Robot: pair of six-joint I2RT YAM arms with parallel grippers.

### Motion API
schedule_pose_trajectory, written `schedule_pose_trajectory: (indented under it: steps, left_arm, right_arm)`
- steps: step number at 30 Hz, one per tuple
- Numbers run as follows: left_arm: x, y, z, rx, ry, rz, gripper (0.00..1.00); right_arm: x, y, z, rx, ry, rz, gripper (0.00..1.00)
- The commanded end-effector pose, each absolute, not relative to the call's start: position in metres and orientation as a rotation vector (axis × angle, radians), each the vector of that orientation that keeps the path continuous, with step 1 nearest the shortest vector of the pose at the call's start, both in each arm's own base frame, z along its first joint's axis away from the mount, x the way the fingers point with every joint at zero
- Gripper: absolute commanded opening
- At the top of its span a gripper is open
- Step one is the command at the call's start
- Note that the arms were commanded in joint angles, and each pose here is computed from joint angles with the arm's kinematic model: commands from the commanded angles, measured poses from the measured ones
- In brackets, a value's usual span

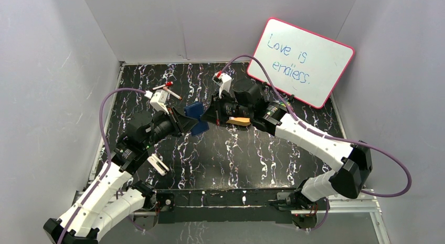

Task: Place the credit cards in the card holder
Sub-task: Close the card holder at the center of the board.

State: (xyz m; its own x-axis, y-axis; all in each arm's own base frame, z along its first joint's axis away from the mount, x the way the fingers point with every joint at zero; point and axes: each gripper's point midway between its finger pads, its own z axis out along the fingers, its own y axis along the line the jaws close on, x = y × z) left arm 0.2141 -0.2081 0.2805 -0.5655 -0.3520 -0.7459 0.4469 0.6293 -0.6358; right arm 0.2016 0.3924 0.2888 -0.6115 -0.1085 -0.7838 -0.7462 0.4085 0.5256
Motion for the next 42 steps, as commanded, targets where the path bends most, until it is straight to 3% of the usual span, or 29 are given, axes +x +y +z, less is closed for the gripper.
schedule_pose_trajectory:
  steps: [1,4,11,23,42]
  left_arm:
    - [0.146,-0.249,0.368,0.424,1.594,-1.467,0.00]
    - [0.148,-0.250,0.366,0.421,1.602,-1.464,0.00]
    - [0.157,-0.244,0.356,0.382,1.630,-1.384,0.00]
    - [0.179,-0.223,0.331,0.251,1.714,-1.192,0.00]
    - [0.176,-0.216,0.332,0.241,1.718,-1.164,0.00]
  right_arm:
    - [0.187,0.419,0.286,-0.794,1.946,1.284,0.00]
    - [0.184,0.423,0.286,-0.804,1.951,1.292,0.01]
    - [0.177,0.424,0.296,-0.814,1.929,1.325,0.20]
    - [0.162,0.403,0.323,-0.802,1.894,1.351,0.41]
    - [0.169,0.362,0.335,-0.687,1.841,1.207,0.40]
